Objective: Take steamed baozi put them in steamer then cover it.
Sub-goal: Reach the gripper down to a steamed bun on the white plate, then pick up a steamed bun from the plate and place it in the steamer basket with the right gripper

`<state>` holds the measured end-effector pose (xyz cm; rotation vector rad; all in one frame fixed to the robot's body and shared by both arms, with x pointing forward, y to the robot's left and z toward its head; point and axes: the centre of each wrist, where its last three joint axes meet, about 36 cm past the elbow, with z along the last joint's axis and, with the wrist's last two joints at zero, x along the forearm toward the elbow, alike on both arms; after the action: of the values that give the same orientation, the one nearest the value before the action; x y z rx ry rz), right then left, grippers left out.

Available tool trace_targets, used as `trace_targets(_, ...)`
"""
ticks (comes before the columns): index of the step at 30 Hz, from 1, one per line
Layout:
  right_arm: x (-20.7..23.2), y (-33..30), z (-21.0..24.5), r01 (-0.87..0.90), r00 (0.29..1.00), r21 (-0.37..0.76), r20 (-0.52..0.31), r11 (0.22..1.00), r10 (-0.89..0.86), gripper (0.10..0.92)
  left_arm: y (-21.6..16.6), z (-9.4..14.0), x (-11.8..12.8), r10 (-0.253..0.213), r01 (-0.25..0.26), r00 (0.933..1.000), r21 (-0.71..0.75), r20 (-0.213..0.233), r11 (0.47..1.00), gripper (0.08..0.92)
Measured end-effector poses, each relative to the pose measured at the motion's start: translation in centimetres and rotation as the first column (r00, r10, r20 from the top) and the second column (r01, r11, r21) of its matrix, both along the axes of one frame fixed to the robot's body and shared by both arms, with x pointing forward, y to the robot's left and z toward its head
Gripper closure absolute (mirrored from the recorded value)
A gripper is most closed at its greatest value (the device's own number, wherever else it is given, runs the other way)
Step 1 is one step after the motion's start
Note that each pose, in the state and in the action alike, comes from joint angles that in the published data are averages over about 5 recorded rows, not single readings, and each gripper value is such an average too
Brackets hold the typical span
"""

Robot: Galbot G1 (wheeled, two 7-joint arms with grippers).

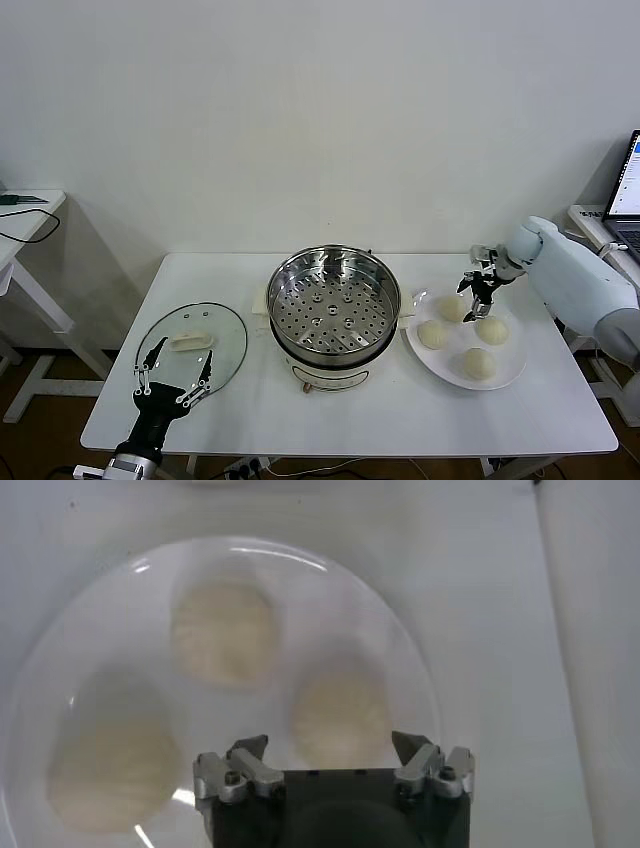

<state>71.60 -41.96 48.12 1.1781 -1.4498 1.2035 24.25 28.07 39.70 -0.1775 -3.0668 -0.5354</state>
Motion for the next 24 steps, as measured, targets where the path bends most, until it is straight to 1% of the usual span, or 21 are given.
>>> trace_targets(6,0.5,1.0,-0.7,-0.009,1.0,-0.016,0.004,1.0,0.009,0.215,-0.2,-0.1,-0.1,0.001,-0.001,1.0,-0.006,-0.001,1.0,0.177)
trace_targets(17,0.9,1.9,-1.3,-0.023,1.0,-0.031,0.015,0.999,0.023,0.339,-0.2,0.1,-0.2,0.002,-0.002,1.0,-0.007,0.0,1.0,0.177)
trace_targets(24,0.8,2.0,-0.9,-0.041,0.999,-0.031,0.025,0.999,0.042,0.364,-0.3,0.2,-0.2,0.003,-0.003,1.0,-0.007,0.004,1.0,0.177)
